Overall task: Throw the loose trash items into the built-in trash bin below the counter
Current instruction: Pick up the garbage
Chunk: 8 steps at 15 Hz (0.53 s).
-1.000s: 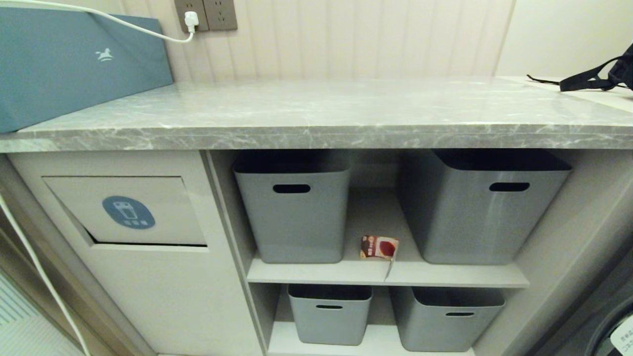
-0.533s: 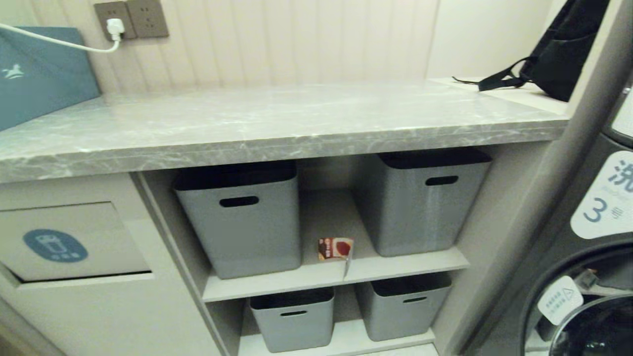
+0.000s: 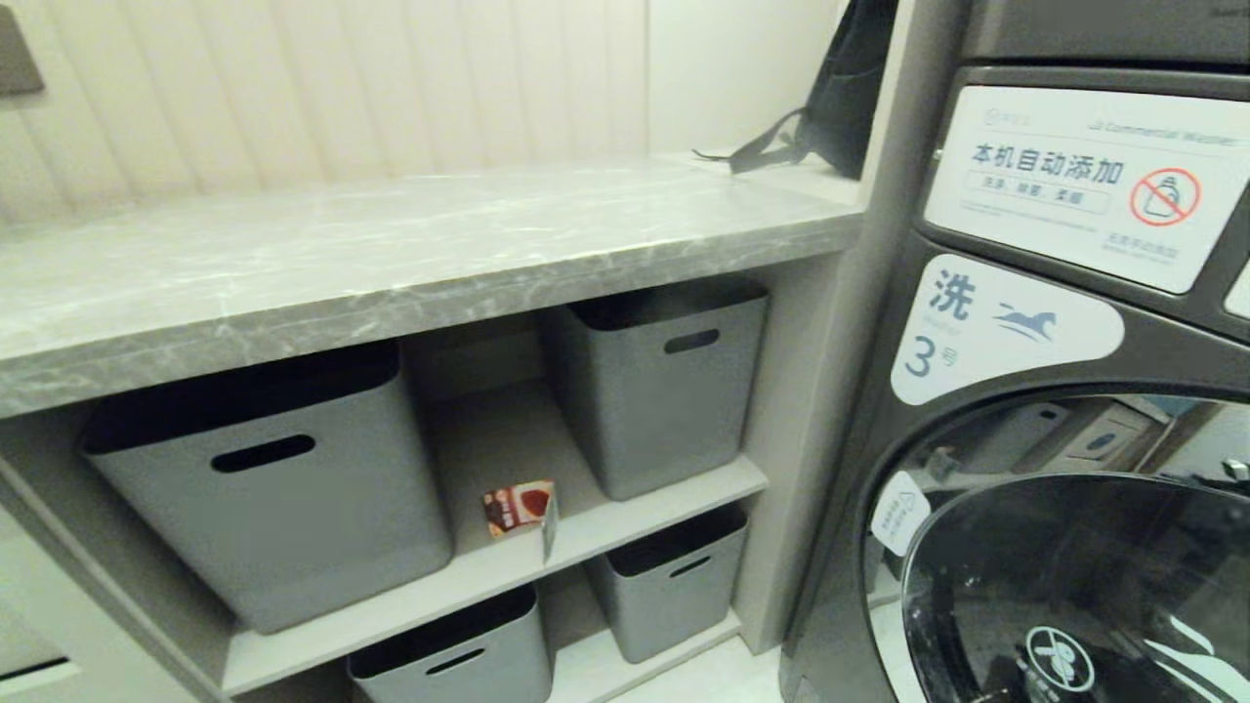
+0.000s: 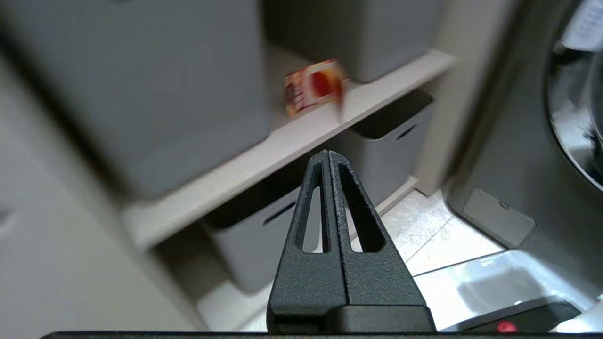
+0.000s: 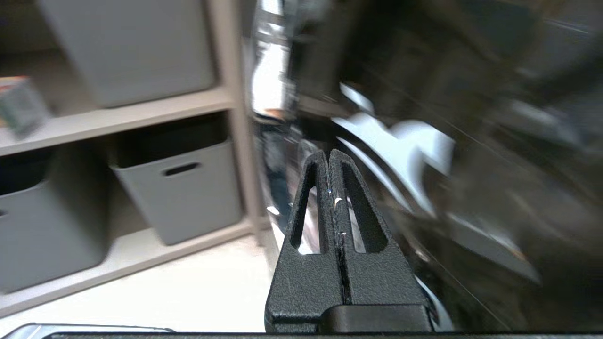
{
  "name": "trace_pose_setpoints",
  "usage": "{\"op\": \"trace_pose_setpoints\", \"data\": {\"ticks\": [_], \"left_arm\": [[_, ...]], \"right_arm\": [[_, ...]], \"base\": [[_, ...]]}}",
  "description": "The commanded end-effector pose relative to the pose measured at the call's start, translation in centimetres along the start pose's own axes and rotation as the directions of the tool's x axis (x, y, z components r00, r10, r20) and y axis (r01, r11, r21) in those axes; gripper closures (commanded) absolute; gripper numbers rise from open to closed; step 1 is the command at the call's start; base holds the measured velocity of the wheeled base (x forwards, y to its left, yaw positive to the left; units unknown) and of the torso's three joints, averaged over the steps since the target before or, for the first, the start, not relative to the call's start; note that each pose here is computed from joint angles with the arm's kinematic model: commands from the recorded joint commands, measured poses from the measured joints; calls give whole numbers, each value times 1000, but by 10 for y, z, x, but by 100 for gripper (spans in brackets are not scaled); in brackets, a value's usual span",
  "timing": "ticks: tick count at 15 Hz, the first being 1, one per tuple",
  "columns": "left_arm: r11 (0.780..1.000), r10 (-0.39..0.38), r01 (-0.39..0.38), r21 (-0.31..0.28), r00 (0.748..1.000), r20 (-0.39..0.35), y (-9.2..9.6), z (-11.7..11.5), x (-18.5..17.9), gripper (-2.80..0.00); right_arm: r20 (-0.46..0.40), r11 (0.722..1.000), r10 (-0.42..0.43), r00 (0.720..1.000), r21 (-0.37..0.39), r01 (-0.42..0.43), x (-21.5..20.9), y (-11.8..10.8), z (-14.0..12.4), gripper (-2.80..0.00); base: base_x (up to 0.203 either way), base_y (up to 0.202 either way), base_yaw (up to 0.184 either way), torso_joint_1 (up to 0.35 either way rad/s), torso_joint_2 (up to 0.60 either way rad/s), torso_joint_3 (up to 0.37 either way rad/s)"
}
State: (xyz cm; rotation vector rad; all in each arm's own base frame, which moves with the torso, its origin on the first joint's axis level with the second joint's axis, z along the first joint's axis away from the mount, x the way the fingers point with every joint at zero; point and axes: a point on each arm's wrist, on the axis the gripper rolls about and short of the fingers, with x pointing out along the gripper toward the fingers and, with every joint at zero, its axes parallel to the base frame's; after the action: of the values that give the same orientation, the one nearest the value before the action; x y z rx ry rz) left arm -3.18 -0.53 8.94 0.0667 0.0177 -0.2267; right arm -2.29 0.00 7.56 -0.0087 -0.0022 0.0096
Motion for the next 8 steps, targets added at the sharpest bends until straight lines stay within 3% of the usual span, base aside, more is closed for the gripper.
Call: {"op": "trace_pose_setpoints", "data": {"ticks": [1,4,8], "left_arm": [[998,-8,7,56,1000,22,0,2,0,0],[989,-112,93,118,981,160,-2,43,-9,0],[986,-155,149,74,985,80,11,119,28,0]], "right_arm": [[1,1000,1,1000,-1,-1,0,0,0,0],[1,1000,2,1000,-1,-2,0,0,0,0],[1,1000,1,1000,-1,-1,0,0,0,0]], "base": [[0,5,-97,6,-1,7],[0,0,0,0,0,0],[0,0,0,0,0,0]]}}
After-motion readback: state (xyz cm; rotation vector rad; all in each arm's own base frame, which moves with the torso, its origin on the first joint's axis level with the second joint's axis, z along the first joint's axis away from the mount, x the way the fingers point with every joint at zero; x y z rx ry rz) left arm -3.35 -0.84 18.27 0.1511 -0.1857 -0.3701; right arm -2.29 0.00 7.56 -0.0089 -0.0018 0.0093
